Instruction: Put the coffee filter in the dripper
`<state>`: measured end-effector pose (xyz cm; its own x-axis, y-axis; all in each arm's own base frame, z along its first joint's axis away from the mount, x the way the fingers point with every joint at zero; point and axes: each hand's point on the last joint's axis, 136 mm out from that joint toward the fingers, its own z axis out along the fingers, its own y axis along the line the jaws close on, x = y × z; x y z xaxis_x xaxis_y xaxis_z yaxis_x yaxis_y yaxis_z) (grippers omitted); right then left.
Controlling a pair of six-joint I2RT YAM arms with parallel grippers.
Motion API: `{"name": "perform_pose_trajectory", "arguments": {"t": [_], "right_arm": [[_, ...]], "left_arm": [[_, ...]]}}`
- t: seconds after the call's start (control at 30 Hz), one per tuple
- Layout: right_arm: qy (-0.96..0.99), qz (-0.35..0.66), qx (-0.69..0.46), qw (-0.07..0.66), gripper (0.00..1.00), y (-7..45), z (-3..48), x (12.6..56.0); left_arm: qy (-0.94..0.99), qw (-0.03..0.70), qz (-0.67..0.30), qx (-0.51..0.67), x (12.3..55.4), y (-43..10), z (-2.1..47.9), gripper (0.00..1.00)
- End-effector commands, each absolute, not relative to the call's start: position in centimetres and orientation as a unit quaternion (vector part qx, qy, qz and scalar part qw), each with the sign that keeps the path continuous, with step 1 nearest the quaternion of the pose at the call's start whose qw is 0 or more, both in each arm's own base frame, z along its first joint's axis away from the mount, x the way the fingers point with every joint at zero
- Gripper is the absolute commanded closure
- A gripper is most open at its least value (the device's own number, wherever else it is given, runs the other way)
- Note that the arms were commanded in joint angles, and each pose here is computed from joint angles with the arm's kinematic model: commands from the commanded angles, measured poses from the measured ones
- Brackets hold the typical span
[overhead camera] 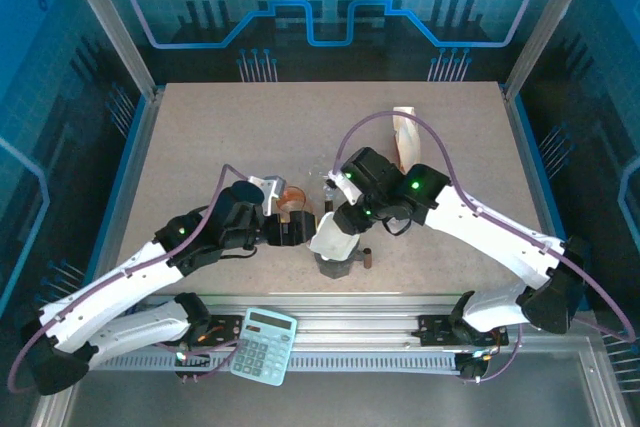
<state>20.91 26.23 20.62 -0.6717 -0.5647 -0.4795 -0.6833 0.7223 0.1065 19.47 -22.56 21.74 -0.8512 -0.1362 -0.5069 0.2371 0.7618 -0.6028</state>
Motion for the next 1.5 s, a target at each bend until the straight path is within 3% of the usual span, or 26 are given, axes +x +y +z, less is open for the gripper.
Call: {"name": "perform_pose_trajectory", "arguments": {"t": [0.0, 0.13, 0.47, 0.63, 0.87, 1.03, 1.13, 1.3, 1.37, 1.47], "right_arm": [[0.900, 0.143, -0.347, 0.221, 0.83, 26.5, 21.4, 21.2], [0.904, 0.109, -0.338, 0.239, 1.00, 26.0, 21.6, 21.7], [0.902, 0.041, -0.357, 0.240, 1.00, 26.1, 20.4, 21.8], [0.900, 0.021, -0.367, 0.234, 1.00, 26.0, 19.6, 21.6], [0.900, 0.022, -0.364, 0.239, 1.00, 26.1, 19.7, 21.6], [0.900, 0.021, -0.364, 0.241, 0.99, 26.1, 19.7, 21.6], [0.899, 0.022, -0.364, 0.242, 0.98, 26.2, 19.7, 21.5], [0.900, 0.021, -0.362, 0.244, 0.97, 26.1, 19.6, 21.4], [0.900, 0.021, -0.359, 0.245, 0.96, 26.1, 19.6, 21.5], [0.900, 0.021, -0.352, 0.256, 0.87, 26.0, 19.9, 21.6]], "left_arm": [[0.888, 0.279, -0.363, 0.045, 19.6, -23.2, 23.4, 0.03], [0.891, 0.283, -0.353, 0.047, 19.7, -23.0, 23.0, 0.04], [0.895, 0.269, -0.350, 0.067, 19.8, -23.8, 21.0, 0.02], [0.899, 0.263, -0.344, 0.067, 20.1, -24.1, 20.1, 0.22], [0.904, 0.249, -0.342, 0.070, 19.9, -24.3, 19.0, 0.28], [0.901, 0.243, -0.351, 0.073, 19.7, -24.7, 18.8, 0.22], [0.902, 0.236, -0.353, 0.074, 19.6, -24.9, 18.5, 0.35], [0.902, 0.224, -0.360, 0.075, 19.4, -25.2, 18.2, 0.39], [0.903, 0.223, -0.359, 0.075, 19.3, -25.2, 18.1, 0.45], [0.903, 0.221, -0.359, 0.076, 19.3, -25.2, 18.0, 0.51]]}}
